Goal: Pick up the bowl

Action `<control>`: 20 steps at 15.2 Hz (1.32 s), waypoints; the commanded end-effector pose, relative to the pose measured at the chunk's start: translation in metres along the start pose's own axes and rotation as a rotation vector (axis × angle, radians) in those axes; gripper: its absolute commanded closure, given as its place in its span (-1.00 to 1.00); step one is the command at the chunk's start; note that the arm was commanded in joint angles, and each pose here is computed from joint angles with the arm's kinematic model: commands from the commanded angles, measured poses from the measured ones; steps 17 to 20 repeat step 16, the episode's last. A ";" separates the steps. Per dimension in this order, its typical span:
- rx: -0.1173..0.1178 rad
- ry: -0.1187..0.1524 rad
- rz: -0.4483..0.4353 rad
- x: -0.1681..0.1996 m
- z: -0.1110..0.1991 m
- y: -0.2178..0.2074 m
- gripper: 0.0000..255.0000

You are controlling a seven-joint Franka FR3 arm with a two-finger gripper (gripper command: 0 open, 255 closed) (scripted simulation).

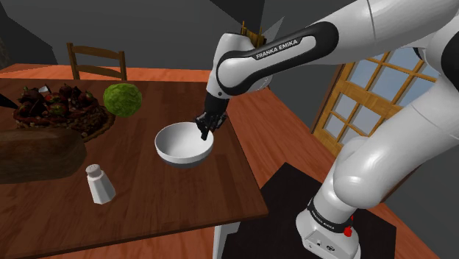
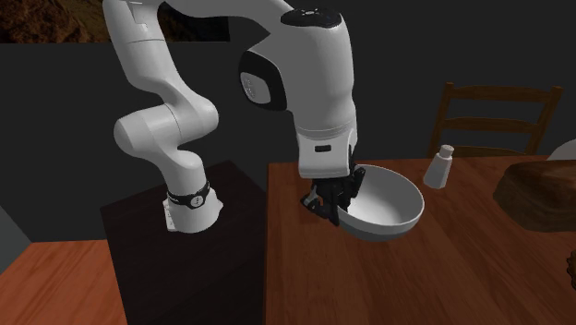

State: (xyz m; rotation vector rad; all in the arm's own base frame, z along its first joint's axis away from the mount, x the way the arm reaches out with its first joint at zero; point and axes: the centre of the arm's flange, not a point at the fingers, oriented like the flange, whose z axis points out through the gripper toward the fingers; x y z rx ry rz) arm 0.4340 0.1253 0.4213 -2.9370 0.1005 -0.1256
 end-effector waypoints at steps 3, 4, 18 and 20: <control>0.000 -0.001 0.000 0.001 -0.018 -0.004 1.00; 0.000 -0.001 0.000 0.002 -0.023 -0.005 1.00; 0.000 -0.001 0.000 0.006 -0.075 -0.016 1.00; 0.000 -0.001 0.000 0.006 -0.075 -0.016 1.00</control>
